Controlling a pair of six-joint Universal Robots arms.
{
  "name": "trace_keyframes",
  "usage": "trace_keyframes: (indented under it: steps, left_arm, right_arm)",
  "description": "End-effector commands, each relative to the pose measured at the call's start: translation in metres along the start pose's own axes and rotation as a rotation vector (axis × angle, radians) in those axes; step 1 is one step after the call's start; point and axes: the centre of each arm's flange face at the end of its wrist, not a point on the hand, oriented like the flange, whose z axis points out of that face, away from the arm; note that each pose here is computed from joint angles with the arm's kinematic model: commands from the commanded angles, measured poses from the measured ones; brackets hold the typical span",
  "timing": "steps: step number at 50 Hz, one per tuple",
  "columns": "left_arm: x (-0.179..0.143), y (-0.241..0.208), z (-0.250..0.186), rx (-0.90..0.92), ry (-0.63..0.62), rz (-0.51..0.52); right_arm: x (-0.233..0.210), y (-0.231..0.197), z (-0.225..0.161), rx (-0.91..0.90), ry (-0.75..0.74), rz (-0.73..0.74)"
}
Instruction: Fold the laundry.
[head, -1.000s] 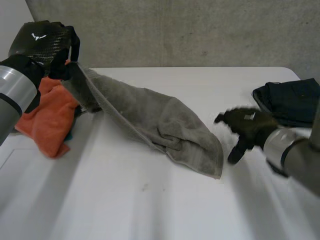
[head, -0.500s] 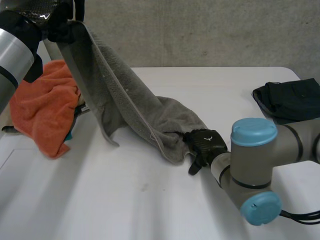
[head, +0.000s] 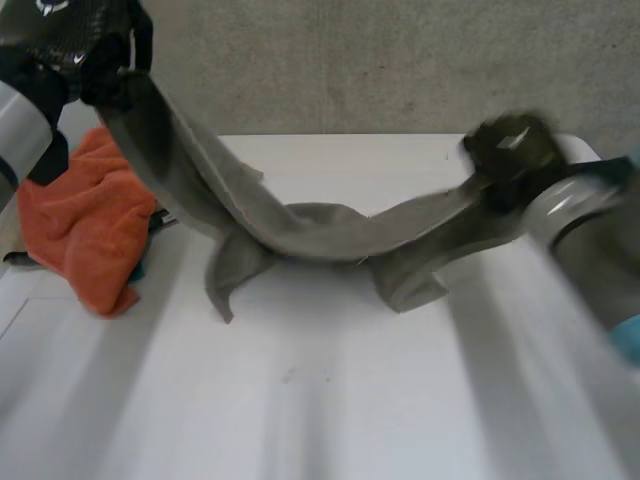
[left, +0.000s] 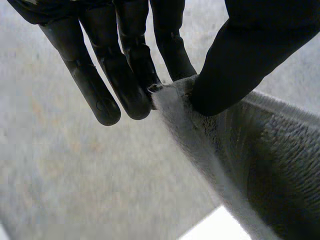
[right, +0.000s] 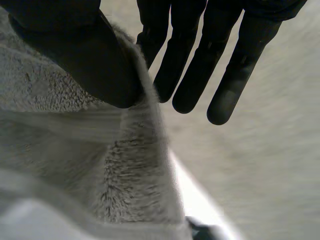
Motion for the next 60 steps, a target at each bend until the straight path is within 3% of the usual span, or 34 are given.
trace_keyframes:
  steps: [1, 8, 13, 19, 23, 28, 29, 33, 35, 38, 42, 50, 60]
  left_arm:
    - [-0.021, 0.02, -0.013, -0.198, -0.05, -0.006]
    - [-0.012, 0.063, -0.02, -0.385, 0.005, 0.053]
    - [-0.006, 0.117, -0.006, -0.518, 0.071, 0.135]
    - [0.008, 0.134, 0.04, -0.457, 0.103, 0.181]
    - [-0.006, 0.107, 0.093, -0.22, -0.001, 0.237]
    - [-0.026, 0.041, 0.141, 0.221, -0.145, 0.311]
    - [-0.032, 0.019, 0.148, 0.368, -0.195, 0.33]
    - [-0.041, -0.019, 0.153, 0.638, -0.316, 0.346]
    - [-0.04, -0.023, 0.153, 0.678, -0.332, 0.342]
    - [-0.04, -0.014, 0.152, 0.643, -0.324, 0.334]
    - [-0.036, 0.015, 0.148, 0.545, -0.298, 0.325]
    - [-0.019, 0.086, 0.122, 0.319, -0.207, 0.3]
    - [0.018, 0.186, 0.073, -0.018, -0.025, 0.283]
  right_arm:
    - [0.08, -0.07, -0.043, 0.014, 0.092, -0.205]
    - [0.08, -0.062, -0.046, -0.085, -0.016, -0.185]
    - [0.079, -0.009, -0.011, -0.24, -0.07, -0.178]
    - [0.078, 0.014, 0.025, -0.253, -0.063, -0.213]
    - [0.09, 0.009, 0.061, -0.134, 0.065, -0.242]
    - [0.129, -0.052, 0.095, 0.301, 0.413, -0.234]
    - [0.135, -0.062, 0.096, 0.371, 0.462, -0.223]
    - [0.156, -0.103, 0.085, 0.655, 0.632, -0.194]
    - [0.157, -0.109, 0.082, 0.717, 0.644, -0.186]
    - [0.157, -0.111, 0.081, 0.76, 0.642, -0.167]
    - [0.146, -0.089, 0.09, 0.69, 0.574, -0.133]
    - [0.091, 0.008, 0.112, 0.388, 0.306, -0.09]
    - [0.03, 0.103, 0.114, 0.097, 0.096, -0.036]
